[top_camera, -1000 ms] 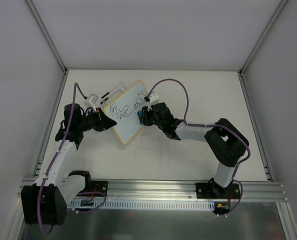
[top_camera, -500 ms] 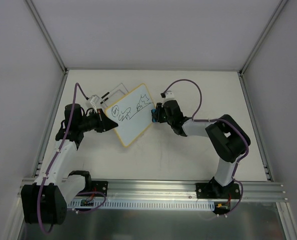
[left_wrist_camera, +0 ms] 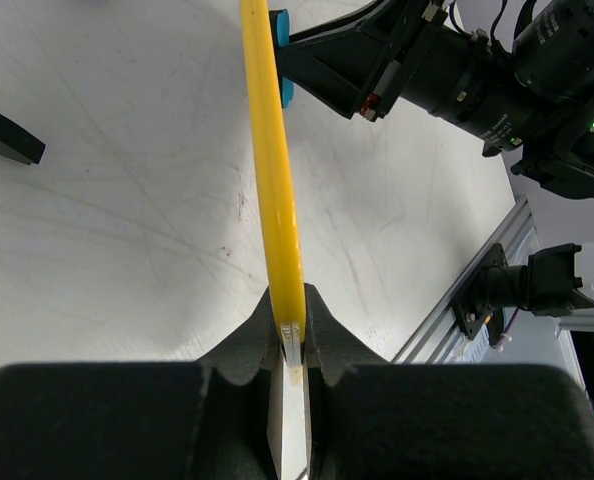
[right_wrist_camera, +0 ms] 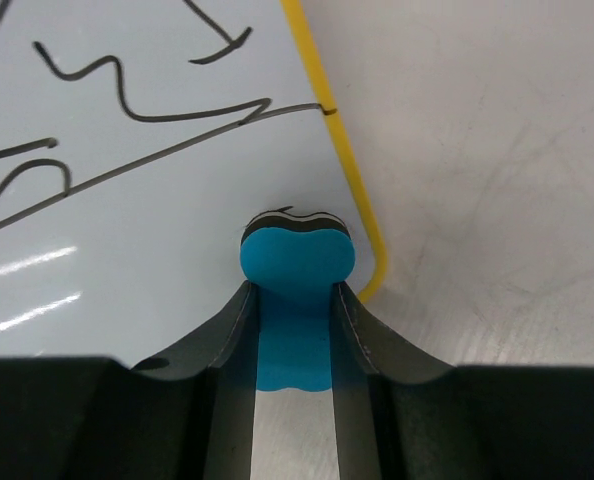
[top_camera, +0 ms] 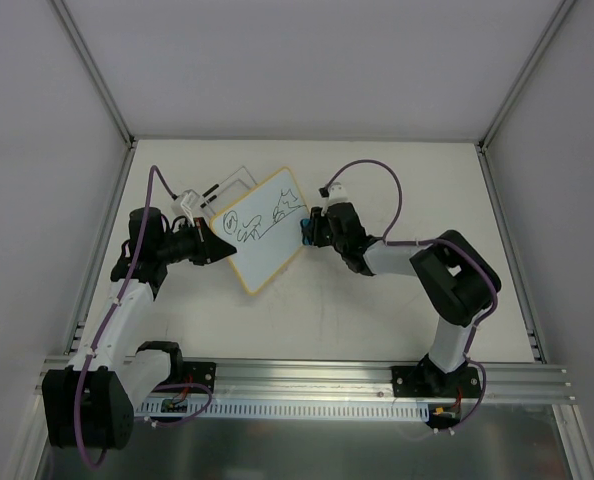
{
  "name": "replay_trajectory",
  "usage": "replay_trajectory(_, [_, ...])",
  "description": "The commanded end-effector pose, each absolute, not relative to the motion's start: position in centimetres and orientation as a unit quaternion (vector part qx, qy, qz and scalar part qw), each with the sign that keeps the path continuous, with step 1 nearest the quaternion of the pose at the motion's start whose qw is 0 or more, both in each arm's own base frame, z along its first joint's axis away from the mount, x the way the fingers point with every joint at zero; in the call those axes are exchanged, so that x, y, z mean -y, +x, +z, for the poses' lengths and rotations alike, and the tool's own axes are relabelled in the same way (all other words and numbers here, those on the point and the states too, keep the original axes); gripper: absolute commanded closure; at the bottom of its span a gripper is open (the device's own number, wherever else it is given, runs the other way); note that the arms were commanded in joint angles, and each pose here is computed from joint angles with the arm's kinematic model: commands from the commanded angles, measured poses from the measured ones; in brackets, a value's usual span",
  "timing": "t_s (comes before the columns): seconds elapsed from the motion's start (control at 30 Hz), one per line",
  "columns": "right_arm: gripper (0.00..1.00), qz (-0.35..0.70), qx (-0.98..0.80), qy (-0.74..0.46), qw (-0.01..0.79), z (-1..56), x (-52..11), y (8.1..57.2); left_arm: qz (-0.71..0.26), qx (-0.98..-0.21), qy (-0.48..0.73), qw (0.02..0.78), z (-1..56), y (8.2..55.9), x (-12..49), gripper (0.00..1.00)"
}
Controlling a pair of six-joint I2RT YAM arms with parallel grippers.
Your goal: Erase the whiteboard
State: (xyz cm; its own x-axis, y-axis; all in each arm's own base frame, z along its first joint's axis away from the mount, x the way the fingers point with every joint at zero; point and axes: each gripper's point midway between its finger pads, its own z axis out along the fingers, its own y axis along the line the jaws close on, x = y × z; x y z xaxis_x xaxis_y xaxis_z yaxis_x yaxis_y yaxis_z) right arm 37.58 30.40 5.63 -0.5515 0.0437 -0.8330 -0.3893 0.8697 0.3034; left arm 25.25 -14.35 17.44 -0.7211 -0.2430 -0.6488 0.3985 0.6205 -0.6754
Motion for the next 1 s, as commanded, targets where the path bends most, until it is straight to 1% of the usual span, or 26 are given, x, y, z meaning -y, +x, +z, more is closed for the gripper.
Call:
replay_trajectory(0.0, [1.00, 0.301, -0.799, -0.143, 0.500, 10.5, -34.6, 36.2, -0.500, -0.781, 0.107, 0.358, 20.6, 23.2, 16.5, 1.00])
replay_trajectory(0.1, [1.00, 0.310, -0.793, -0.143, 0.505, 11.3, -35.7, 36.1, -0.498, -0.782, 0.107, 0.360, 20.6, 23.2, 16.5, 1.00])
replay_trajectory(0.27, [1.00, 0.294, -0.798, -0.113, 0.514, 10.9, -35.6, 37.6, -0.502, -0.782, 0.105, 0.354, 20.4, 23.2, 16.5, 1.00])
replay_trajectory(0.5, [1.00, 0.269, -0.813, -0.059, 0.513, 9.4, -32.8, 40.0, -0.501, -0.783, 0.105, 0.353, 20.3, 23.2, 16.5, 1.00])
replay_trajectory(0.67, [1.00, 0.239, -0.834, -0.009, 0.498, 7.0, -29.3, 41.5, -0.502, -0.781, 0.108, 0.354, 20.5, 23.2, 16.5, 1.00])
replay_trajectory(0.8, [1.00, 0.214, -0.851, -0.003, 0.479, 5.9, -28.1, 41.7, -0.504, -0.781, 0.109, 0.354, 20.6, 23.1, 16.6, 1.00])
replay_trajectory(0.97, [1.00, 0.219, -0.852, -0.009, 0.475, 5.9, -28.3, 41.9, -0.503, -0.780, 0.110, 0.355, 20.6, 23.1, 16.6, 1.00])
